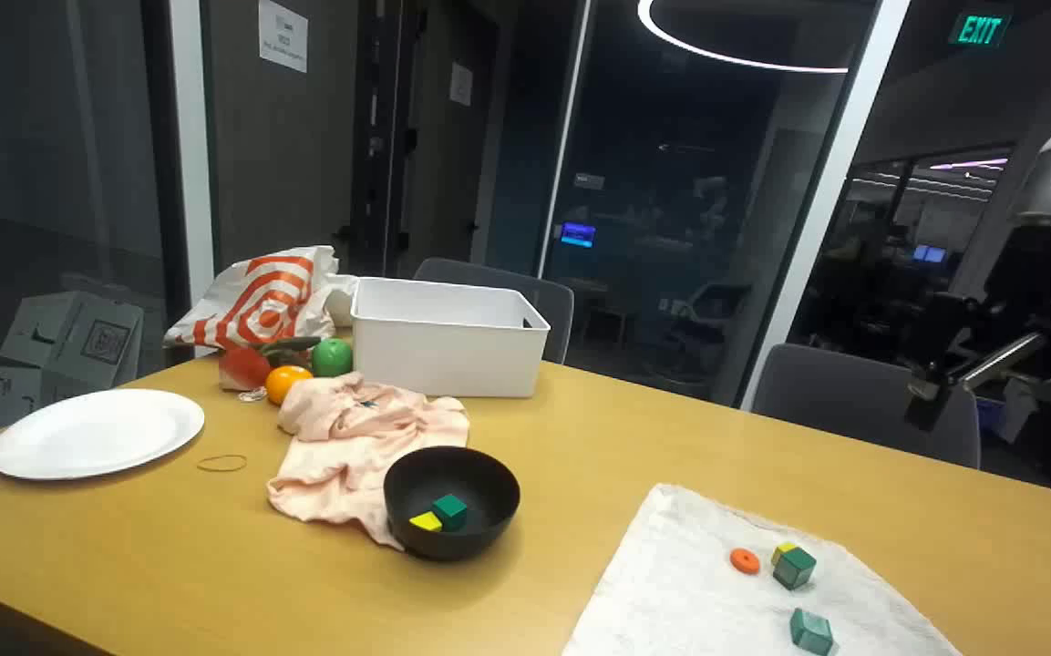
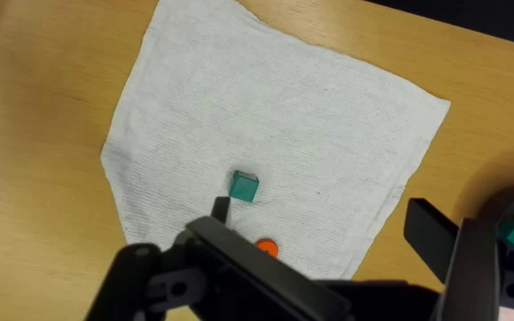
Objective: Fold the towel
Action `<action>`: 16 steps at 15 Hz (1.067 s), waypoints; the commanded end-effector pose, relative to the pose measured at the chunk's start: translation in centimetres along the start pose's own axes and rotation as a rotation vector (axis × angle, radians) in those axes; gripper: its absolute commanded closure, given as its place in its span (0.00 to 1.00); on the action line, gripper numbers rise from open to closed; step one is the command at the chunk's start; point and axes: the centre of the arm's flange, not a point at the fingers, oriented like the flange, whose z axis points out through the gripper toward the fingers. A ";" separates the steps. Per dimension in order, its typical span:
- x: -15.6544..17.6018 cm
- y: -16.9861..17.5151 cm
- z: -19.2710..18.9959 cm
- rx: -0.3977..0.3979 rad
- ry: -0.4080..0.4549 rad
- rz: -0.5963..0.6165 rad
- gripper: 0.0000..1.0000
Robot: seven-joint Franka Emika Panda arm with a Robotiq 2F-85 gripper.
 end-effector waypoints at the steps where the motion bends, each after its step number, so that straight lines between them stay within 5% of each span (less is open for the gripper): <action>1: 0.0 0.0 -0.1 0.001 0.003 0.000 0.00; 7: 0.0 -0.1 -0.1 -0.001 -0.001 -0.004 0.00; 16: 3.7 2.9 11.8 -0.035 -0.027 0.094 0.00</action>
